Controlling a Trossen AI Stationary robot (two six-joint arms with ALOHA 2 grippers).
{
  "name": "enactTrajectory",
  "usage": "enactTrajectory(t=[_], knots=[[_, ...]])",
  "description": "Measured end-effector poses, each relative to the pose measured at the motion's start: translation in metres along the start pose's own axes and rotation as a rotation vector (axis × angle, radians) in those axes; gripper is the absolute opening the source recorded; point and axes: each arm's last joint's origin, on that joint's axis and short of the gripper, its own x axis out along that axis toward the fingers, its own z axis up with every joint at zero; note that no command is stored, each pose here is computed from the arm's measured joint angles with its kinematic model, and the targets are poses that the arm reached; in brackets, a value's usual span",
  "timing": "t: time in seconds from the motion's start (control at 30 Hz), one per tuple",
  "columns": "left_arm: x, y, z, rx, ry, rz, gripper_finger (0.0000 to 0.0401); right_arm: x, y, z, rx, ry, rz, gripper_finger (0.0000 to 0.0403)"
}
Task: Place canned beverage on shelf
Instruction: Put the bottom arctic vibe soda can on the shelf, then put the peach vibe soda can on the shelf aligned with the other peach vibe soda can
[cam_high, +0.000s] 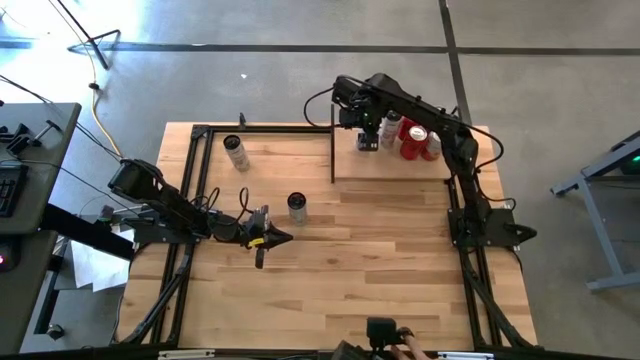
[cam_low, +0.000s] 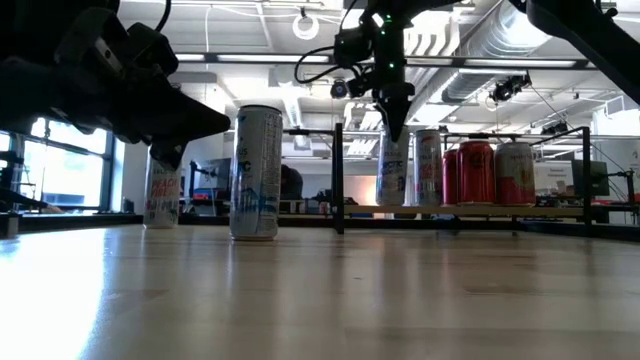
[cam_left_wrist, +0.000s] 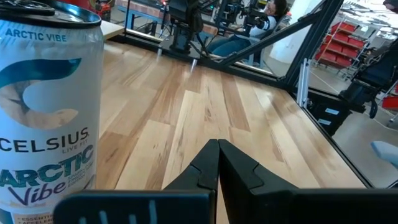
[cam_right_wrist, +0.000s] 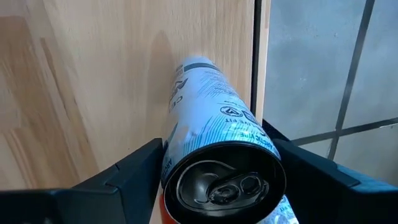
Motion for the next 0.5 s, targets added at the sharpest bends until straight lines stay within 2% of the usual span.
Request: enactTrajectory(t=[0.33, 0.5], knots=[[0.0, -0.001, 0.0, -0.007, 0.002, -0.006, 0.0, -0.034, -0.01, -0.001, 0.08, -0.14, -0.027, 0.0284], [0.0, -0.001, 0.0, -0.007, 0.002, -0.006, 0.0, -0.042, -0.012, -0.004, 0.108, -0.136, -0.078, 0.0284]])
